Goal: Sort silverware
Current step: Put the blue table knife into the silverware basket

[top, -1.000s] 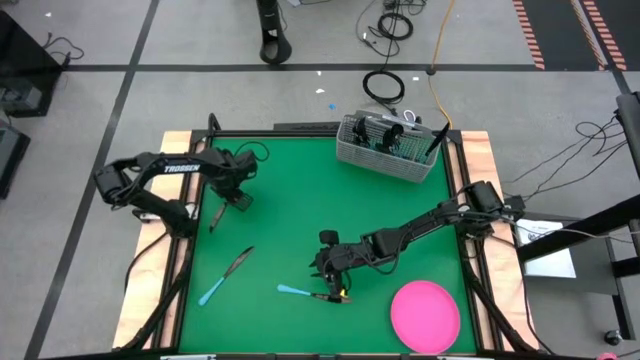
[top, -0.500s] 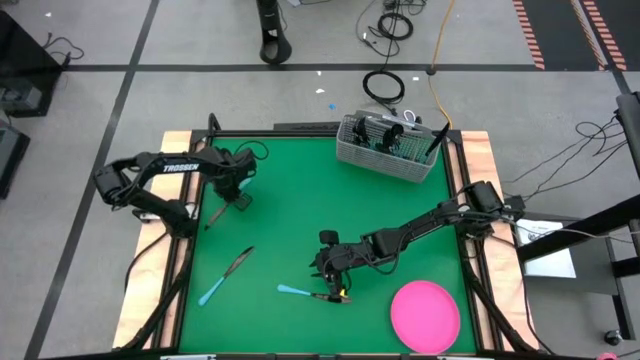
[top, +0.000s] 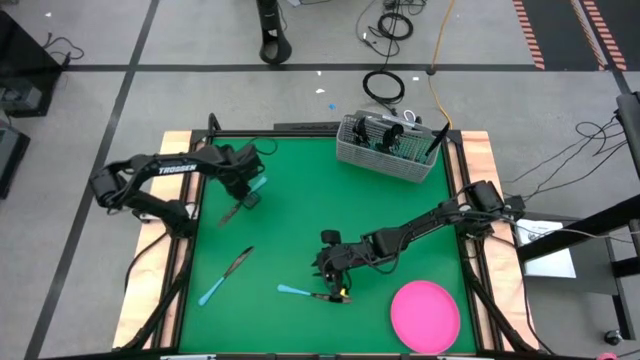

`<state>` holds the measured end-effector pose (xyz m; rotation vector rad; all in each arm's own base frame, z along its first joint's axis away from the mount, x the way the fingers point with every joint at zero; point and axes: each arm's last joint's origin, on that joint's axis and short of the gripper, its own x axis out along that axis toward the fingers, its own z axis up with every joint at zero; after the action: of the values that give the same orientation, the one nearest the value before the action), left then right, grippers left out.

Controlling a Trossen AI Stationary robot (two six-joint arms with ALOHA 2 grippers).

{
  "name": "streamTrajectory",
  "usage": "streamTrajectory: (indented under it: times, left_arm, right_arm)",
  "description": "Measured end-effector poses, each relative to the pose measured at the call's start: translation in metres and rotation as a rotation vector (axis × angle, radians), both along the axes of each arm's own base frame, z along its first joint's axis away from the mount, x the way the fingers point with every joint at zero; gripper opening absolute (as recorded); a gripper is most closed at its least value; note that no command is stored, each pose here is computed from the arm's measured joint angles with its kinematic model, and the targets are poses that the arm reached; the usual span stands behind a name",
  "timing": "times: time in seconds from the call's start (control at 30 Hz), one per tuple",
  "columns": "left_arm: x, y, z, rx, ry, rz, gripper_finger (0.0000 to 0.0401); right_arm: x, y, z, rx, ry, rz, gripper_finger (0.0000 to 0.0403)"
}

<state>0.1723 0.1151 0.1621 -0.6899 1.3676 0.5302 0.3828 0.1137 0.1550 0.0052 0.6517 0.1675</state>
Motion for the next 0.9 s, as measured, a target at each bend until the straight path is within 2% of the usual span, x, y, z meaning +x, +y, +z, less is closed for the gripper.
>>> streamTrajectory:
  times: [0.2, 0.27, 0.43, 0.57, 0.77, 0.9]
  left_arm:
    - [0.026, -0.012, 0.018, -0.035, -0.218, -0.114, 0.0001]
    - [0.034, -0.016, 0.025, -0.017, -0.257, -0.151, 0.0001]
    - [0.028, -0.013, 0.031, 0.103, -0.095, -0.11, 0.0001]
    - [0.01, -0.009, 0.027, 0.108, 0.072, -0.084, 0.0001]
    - [0.004, -0.005, 0.016, 0.093, 0.135, -0.091, 0.0005]
    - [0.006, -0.003, 0.012, 0.092, 0.136, -0.094, 0.0034]
  right_arm:
    - [-0.004, -0.004, 0.0, -0.017, 0.056, -0.007, 0.0114]
    - [-0.005, -0.007, 0.003, -0.02, 0.062, -0.016, 0.0114]
    - [-0.006, -0.007, 0.011, -0.013, 0.034, -0.015, 0.0114]
    - [-0.006, -0.007, 0.013, -0.011, 0.028, -0.013, 0.0114]
    - [-0.006, -0.007, 0.012, -0.011, 0.031, -0.014, 0.0114]
    - [-0.006, -0.007, 0.012, -0.005, 0.036, -0.02, 0.0114]
